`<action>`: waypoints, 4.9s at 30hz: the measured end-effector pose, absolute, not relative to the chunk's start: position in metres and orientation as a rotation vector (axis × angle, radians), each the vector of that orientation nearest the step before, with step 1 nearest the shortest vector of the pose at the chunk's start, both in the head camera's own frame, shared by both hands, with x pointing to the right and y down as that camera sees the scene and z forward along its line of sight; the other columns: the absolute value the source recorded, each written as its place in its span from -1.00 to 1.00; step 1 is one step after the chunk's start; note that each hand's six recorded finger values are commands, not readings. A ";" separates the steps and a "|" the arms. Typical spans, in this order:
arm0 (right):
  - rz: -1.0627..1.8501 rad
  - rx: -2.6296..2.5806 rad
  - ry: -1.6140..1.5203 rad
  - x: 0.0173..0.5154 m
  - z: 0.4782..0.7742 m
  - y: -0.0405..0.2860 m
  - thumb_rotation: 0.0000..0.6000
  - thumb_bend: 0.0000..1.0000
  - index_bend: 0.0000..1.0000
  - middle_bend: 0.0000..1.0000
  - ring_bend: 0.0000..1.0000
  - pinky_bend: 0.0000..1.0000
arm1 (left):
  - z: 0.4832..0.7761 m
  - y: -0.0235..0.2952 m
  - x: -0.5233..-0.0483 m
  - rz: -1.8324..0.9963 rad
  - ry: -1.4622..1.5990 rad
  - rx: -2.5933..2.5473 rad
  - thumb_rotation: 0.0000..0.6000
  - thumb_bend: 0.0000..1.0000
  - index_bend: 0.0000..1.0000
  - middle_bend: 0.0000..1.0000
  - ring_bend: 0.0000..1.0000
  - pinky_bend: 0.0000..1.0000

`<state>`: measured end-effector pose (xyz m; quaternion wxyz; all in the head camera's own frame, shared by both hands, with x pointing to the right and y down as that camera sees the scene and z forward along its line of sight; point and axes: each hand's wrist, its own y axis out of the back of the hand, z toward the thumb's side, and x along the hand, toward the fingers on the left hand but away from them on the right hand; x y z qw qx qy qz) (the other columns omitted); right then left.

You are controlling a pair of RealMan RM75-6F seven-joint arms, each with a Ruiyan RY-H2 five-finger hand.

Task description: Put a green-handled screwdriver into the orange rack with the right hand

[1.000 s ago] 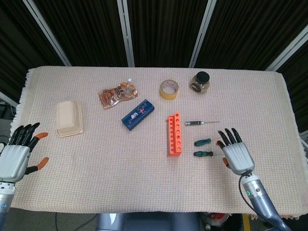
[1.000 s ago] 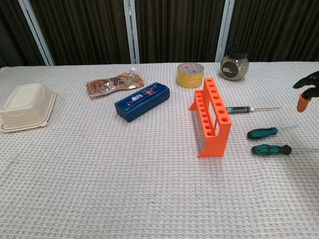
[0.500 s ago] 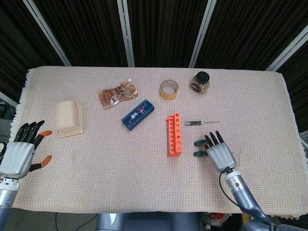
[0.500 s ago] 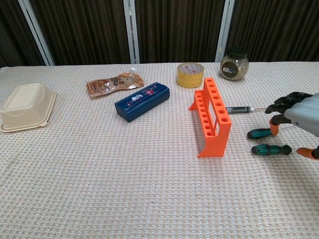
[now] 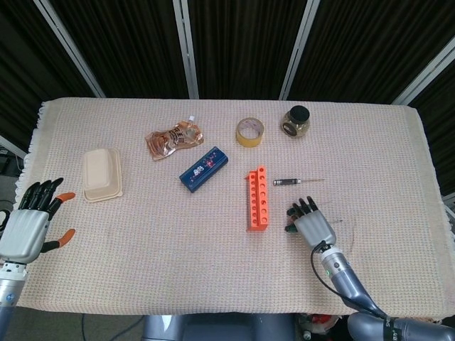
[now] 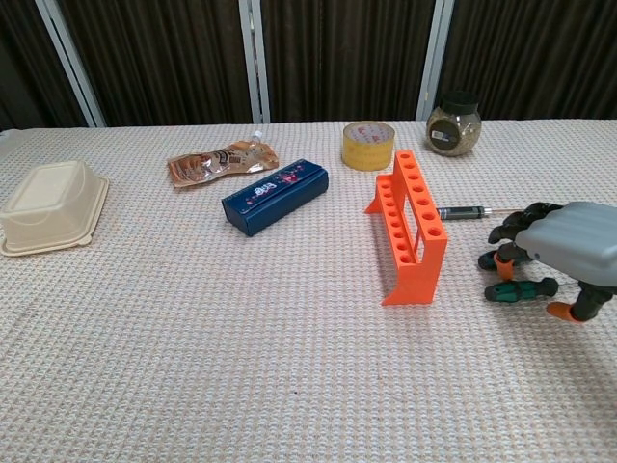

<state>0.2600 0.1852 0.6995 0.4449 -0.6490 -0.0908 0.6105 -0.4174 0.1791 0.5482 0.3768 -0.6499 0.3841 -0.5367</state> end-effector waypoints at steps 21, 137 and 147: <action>1.510 -1.597 -0.142 0.256 0.694 0.202 1.00 -0.35 -0.23 -0.80 -1.00 -0.97 | 0.550 0.178 -0.417 -1.371 0.980 -1.673 1.00 -0.52 -0.55 -0.99 -0.99 -1.00; 1.148 -2.898 -1.390 0.274 0.555 0.096 1.00 -0.62 0.29 -0.50 -0.95 -0.83 | 0.574 0.189 -0.375 -1.332 0.782 -1.791 1.00 -0.52 -0.63 -1.00 -1.00 -1.00; 0.966 -3.023 -1.424 0.271 0.548 0.082 1.00 -0.62 0.29 -0.50 -0.95 -0.83 | 0.583 0.193 -0.376 -1.368 0.764 -1.797 1.00 -0.52 -0.62 -1.00 -1.00 -1.00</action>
